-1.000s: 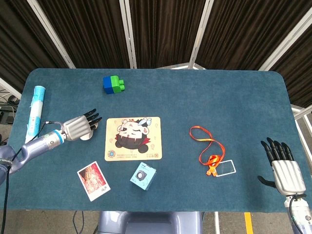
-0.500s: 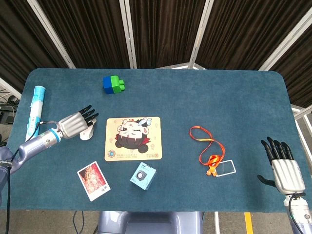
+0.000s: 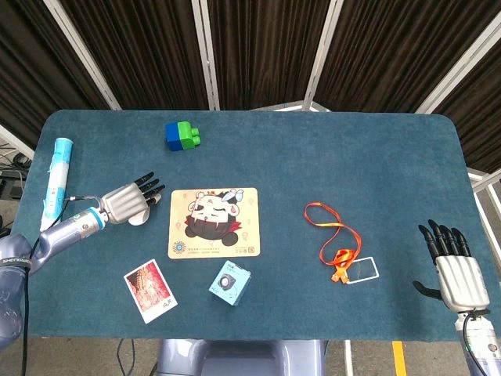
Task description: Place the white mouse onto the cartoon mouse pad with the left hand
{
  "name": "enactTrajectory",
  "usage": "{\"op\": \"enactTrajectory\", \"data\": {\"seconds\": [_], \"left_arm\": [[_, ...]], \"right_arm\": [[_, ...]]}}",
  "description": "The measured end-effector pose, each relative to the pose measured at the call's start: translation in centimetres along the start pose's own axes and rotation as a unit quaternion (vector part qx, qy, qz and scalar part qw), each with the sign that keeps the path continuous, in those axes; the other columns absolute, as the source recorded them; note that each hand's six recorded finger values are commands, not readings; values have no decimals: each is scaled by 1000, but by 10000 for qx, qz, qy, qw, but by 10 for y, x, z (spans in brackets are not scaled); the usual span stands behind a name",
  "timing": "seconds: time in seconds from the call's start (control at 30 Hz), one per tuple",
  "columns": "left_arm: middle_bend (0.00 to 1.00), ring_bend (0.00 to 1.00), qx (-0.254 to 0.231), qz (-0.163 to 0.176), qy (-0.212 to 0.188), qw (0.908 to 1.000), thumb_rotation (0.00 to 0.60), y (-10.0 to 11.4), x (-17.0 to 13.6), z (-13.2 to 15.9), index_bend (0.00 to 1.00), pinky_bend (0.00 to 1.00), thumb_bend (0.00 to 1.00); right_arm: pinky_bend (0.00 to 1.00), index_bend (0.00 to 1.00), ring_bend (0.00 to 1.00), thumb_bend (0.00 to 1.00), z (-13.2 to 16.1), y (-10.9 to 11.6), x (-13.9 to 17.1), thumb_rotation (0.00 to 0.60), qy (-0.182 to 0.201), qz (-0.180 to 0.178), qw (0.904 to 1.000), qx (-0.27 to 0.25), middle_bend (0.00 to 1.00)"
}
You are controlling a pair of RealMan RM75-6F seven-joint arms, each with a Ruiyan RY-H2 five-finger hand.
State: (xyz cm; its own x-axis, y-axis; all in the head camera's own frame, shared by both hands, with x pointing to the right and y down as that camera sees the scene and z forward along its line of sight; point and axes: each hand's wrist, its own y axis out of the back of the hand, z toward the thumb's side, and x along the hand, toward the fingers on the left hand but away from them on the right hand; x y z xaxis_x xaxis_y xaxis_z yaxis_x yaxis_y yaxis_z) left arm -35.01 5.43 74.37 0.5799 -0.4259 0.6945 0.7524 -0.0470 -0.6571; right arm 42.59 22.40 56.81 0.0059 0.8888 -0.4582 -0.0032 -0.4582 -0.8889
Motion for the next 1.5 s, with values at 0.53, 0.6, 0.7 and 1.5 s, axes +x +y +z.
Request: {"op": "enactTrajectory", "data": {"seconds": [0.53,0.6,0.7,1.5], "left_arm": [[0,0,-78,12,-61,10000,600,5,13,9,253,0,0],[0,0,-155,22,-45,9999,600,5,13,10,298,0,0],[0,0,-281,61,-41,9996,600,6,14,12,382,0,0],[0,0,-54,410,-149,9990,600,19,11,9,567,0,52]], "right_arm": [[0,0,0,86,-1,0,1,600,-15,-2,10000,-17,0],[0,0,0,84,-1,1,1,600,-24,-4,10000,-19,0],[0,0,0,86,-2,1,2,600,-40,-7,10000,-26,0],[0,0,0,85,-3,1,5,600,-68,-28,10000,-46,0]]}}
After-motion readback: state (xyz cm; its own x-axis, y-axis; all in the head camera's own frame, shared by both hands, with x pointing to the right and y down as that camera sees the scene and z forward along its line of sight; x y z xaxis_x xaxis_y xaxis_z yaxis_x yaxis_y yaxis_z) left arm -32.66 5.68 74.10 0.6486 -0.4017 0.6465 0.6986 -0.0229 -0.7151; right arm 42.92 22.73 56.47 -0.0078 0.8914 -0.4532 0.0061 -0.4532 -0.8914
